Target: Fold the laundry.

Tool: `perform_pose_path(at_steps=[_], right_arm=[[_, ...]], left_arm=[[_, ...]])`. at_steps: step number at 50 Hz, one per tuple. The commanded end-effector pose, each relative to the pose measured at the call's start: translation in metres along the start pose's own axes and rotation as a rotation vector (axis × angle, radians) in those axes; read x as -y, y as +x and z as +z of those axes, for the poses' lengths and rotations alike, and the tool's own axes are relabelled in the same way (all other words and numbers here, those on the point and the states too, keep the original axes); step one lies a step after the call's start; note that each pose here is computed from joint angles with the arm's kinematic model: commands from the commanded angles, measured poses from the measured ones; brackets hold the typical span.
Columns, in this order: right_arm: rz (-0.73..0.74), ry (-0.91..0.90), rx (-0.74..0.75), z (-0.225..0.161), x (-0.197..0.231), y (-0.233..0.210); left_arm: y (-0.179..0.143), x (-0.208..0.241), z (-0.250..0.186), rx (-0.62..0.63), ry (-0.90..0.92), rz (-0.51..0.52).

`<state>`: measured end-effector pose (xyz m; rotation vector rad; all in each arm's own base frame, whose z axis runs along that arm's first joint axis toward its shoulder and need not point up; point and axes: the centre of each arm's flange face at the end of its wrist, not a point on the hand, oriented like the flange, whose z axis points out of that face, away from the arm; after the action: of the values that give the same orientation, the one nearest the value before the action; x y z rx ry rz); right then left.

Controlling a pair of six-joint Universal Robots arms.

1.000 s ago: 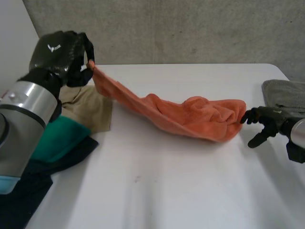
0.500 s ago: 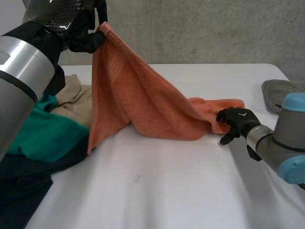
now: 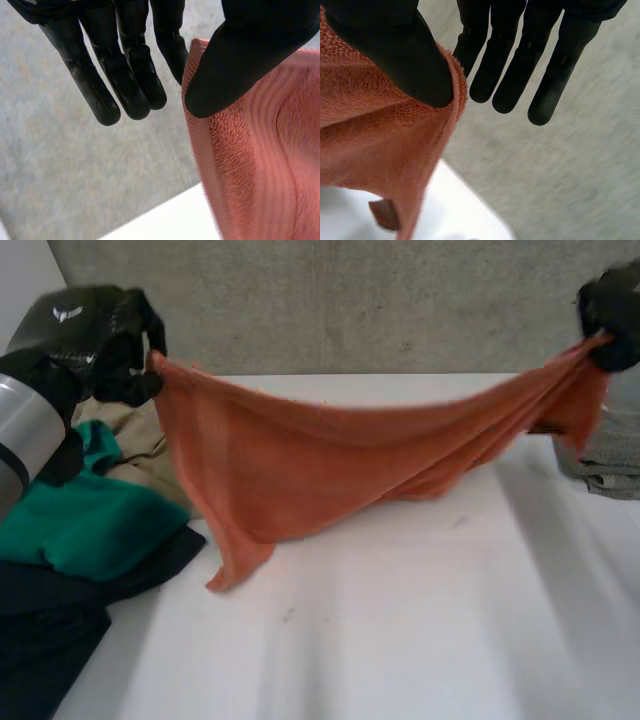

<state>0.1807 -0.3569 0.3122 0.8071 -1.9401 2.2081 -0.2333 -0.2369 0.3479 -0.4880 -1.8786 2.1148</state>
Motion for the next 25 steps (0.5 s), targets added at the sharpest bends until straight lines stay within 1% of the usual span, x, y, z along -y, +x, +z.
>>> perform_pose_path(at_steps=[1, 2, 4, 5, 7, 9, 10, 12, 13, 15, 16, 18, 19, 22, 23, 25], right_arm=[[-0.134, -0.041, 0.075, -0.032, 0.057, 0.025], [-0.165, -0.085, 0.128, -0.032, 0.051, 0.015], [-0.213, -0.13, 0.189, -0.032, 0.042, 0.002], [-0.258, -0.181, 0.24, -0.03, 0.029, -0.009], [-0.319, -0.242, 0.292, -0.021, 0.006, -0.021], [-0.34, -0.268, 0.305, -0.013, -0.008, -0.028], [-0.344, -0.279, 0.299, -0.003, -0.018, -0.034], [-0.34, -0.272, 0.272, 0.01, -0.026, -0.037], [-0.334, -0.238, 0.221, 0.025, -0.028, -0.039], [-0.321, -0.188, 0.155, 0.04, -0.026, -0.037], [-0.304, -0.105, 0.075, 0.056, -0.017, -0.03], [-0.291, 0.008, -0.02, 0.072, -0.001, -0.021], [-0.282, 0.15, -0.123, 0.085, 0.019, -0.01], [-0.282, 0.358, -0.248, 0.094, 0.049, 0.003], [-0.294, 0.485, -0.328, 0.093, 0.07, 0.011], [-0.304, 0.599, -0.384, 0.089, 0.087, 0.016]], left_arm=[[-0.017, -0.045, 0.006, 0.032, -0.225, -0.001], [-0.017, -0.06, 0.008, 0.024, -0.284, 0.007], [-0.017, -0.072, 0.012, 0.018, -0.319, 0.014], [-0.017, -0.084, 0.018, 0.013, -0.345, 0.027], [-0.017, -0.101, 0.031, 0.003, -0.357, 0.048], [-0.016, -0.11, 0.042, -0.004, -0.345, 0.064], [-0.015, -0.115, 0.056, -0.012, -0.312, 0.082], [-0.014, -0.117, 0.07, -0.014, -0.268, 0.101], [-0.014, -0.113, 0.086, -0.012, -0.204, 0.124], [-0.015, -0.105, 0.104, -0.006, -0.126, 0.147], [-0.019, -0.09, 0.121, 0.016, -0.036, 0.17], [-0.024, -0.074, 0.135, 0.041, 0.055, 0.179], [-0.028, -0.049, 0.147, 0.066, 0.162, 0.187], [-0.034, -0.007, 0.157, 0.104, 0.345, 0.198], [-0.039, 0.021, 0.16, 0.126, 0.472, 0.195], [-0.04, 0.044, 0.157, 0.135, 0.569, 0.182]])
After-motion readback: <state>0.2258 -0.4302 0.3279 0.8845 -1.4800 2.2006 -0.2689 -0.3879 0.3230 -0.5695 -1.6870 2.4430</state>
